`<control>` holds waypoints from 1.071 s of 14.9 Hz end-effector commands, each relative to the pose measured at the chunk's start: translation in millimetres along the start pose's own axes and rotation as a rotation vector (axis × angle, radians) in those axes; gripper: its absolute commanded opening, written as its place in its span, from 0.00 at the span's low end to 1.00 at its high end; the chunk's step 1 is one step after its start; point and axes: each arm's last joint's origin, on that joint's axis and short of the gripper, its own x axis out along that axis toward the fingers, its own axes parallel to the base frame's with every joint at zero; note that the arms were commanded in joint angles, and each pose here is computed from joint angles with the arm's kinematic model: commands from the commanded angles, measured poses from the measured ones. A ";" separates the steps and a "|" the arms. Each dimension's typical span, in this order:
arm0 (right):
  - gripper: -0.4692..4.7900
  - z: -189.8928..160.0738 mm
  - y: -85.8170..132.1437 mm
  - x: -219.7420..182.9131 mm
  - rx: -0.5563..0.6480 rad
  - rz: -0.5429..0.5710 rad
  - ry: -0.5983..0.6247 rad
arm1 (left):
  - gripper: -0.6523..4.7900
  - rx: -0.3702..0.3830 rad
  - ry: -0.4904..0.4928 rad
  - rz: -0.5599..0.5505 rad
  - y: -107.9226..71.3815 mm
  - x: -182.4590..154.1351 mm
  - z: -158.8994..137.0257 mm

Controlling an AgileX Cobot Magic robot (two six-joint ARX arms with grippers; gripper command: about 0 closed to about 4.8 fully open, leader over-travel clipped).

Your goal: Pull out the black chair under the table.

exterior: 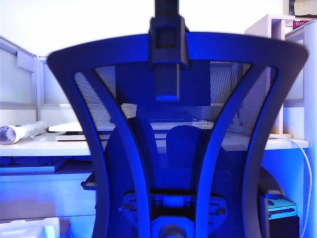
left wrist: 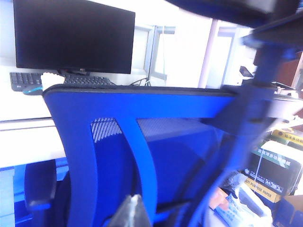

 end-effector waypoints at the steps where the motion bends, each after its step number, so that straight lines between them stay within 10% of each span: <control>1: 0.07 37.0 19.1 -33.8 0.092 0.017 -0.200 | 0.11 0.002 0.002 0.005 0.3 0.0 -0.4; 9: 0.07 33.0 28.4 -56.3 0.115 0.017 -0.099 | 0.11 0.000 0.000 0.031 1.1 0.0 -0.6; 10: 0.14 31.5 29.1 -56.2 0.119 0.046 -0.078 | 0.11 0.000 0.000 0.030 1.1 0.0 -0.6; 12: 0.75 29.1 28.8 -56.3 0.131 0.041 -0.054 | 0.11 0.001 0.000 0.031 1.1 0.0 -0.6; 13: 0.88 27.9 28.4 -56.3 0.136 0.032 -0.043 | 0.11 0.000 0.000 0.031 1.1 0.0 -0.6; 16: 0.97 21.4 27.7 -57.9 0.164 0.008 0.021 | 0.11 0.002 -0.001 0.032 1.2 0.0 -0.5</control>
